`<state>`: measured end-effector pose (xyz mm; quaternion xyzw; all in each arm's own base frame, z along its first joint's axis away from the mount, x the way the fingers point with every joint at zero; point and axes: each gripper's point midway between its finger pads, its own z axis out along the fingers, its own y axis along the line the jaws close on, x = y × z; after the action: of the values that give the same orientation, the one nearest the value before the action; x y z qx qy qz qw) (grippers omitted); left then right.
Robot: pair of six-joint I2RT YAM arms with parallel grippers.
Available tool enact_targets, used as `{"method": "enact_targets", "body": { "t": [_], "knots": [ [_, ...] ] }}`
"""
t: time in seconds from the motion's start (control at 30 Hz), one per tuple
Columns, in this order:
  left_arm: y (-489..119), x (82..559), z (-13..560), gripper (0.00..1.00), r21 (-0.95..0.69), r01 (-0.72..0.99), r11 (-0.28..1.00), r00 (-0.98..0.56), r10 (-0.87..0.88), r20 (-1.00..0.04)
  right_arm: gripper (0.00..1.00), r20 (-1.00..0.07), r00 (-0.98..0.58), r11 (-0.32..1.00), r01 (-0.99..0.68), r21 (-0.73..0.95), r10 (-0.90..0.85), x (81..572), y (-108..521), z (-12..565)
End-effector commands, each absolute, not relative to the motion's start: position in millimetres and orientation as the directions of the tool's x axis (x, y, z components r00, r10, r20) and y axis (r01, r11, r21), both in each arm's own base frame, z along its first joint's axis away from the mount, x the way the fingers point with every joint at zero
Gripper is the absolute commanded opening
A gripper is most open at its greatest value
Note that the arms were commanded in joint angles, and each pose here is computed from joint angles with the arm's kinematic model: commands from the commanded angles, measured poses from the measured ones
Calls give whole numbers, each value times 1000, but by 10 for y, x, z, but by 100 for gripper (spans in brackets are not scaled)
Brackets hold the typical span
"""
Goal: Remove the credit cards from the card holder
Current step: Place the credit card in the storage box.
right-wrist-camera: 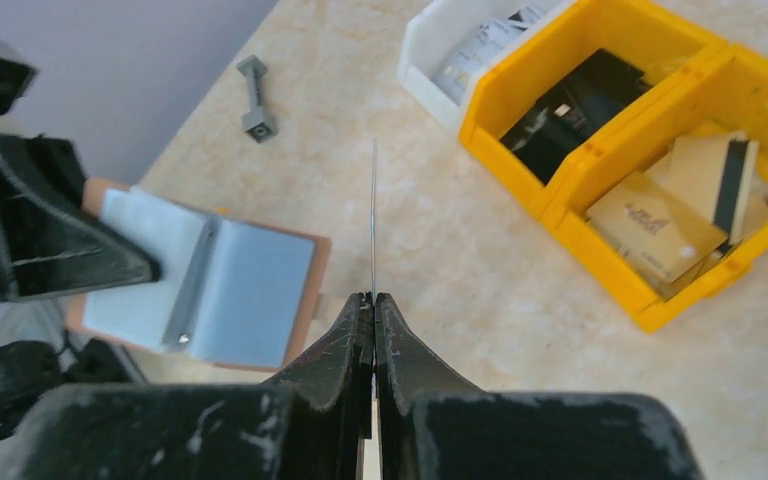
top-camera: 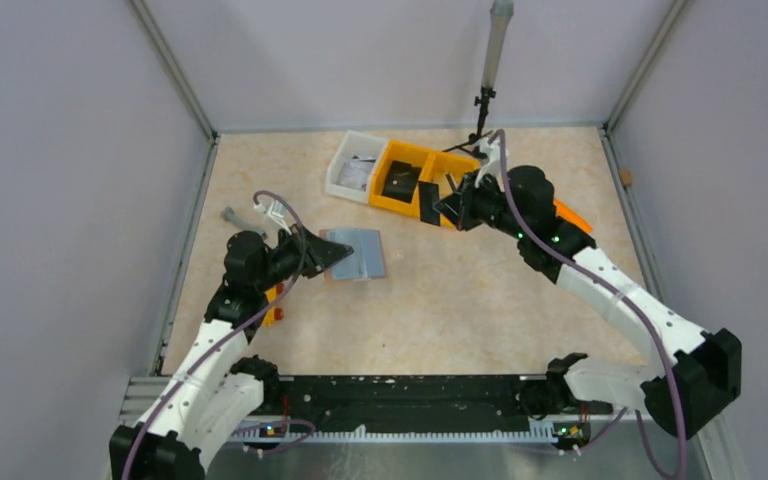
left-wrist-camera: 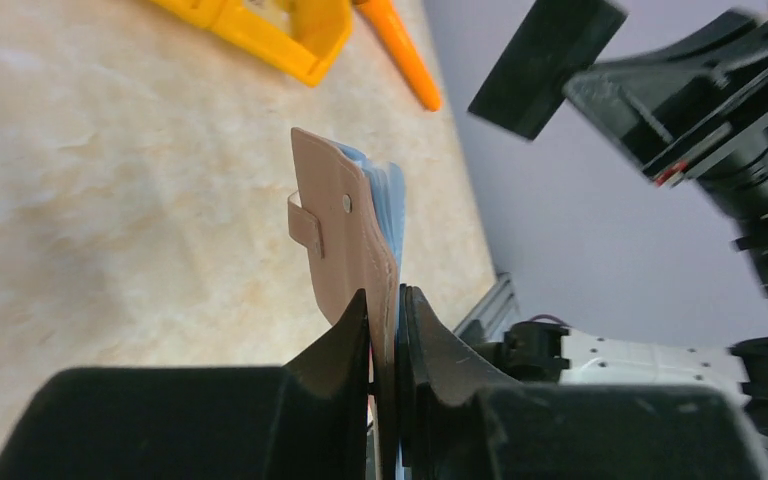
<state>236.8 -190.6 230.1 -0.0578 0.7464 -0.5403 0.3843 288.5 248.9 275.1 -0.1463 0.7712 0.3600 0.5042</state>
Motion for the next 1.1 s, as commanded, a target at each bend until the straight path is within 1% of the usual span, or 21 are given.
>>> {"method": "enact_targets", "body": {
  "t": [0.0, 0.17, 0.43, 0.5, 0.67, 0.8, 0.9, 1.07],
  "knots": [
    [-1659, 2368, 1986, 0, -769, 206, 605, -696, -462, -550, 0, -920, -383, 773, -606, 186, -78, 3286, 2495, 2672],
    [-1653, 2328, 1928, 0, -764, 196, 615, -714, -444, -541, 0, -941, -289, 840, -543, 8, -178, 3784, 2559, 2759],
    [-1620, 2313, 1900, 0, -752, 195, 630, -708, -440, -552, 0, -954, -188, 897, -420, -135, -232, 4355, 2733, 2805],
    [-1617, 2310, 1886, 0, -752, 193, 630, -710, -440, -550, 0, -948, -162, 896, -401, -192, -275, 4464, 2826, 2775],
    [-1619, 2300, 1880, 0, -753, 196, 628, -712, -437, -550, 0, -869, -138, 842, -360, -402, -474, 4730, 3048, 2457],
    [-1640, 2286, 1869, 0, -762, 198, 616, -720, -436, -539, 0, -799, -141, 799, -277, -534, -584, 4925, 3085, 2262],
    [-1644, 2283, 1831, 0, -766, 192, 614, -727, -435, -531, 0, -788, -147, 798, -208, -566, -598, 5067, 3127, 2208],
    [-1666, 2286, 1791, 0, -776, 189, 602, -736, -436, -518, 0, -786, -150, 798, -185, -574, -600, 5193, 3244, 1972]
  ]
}}
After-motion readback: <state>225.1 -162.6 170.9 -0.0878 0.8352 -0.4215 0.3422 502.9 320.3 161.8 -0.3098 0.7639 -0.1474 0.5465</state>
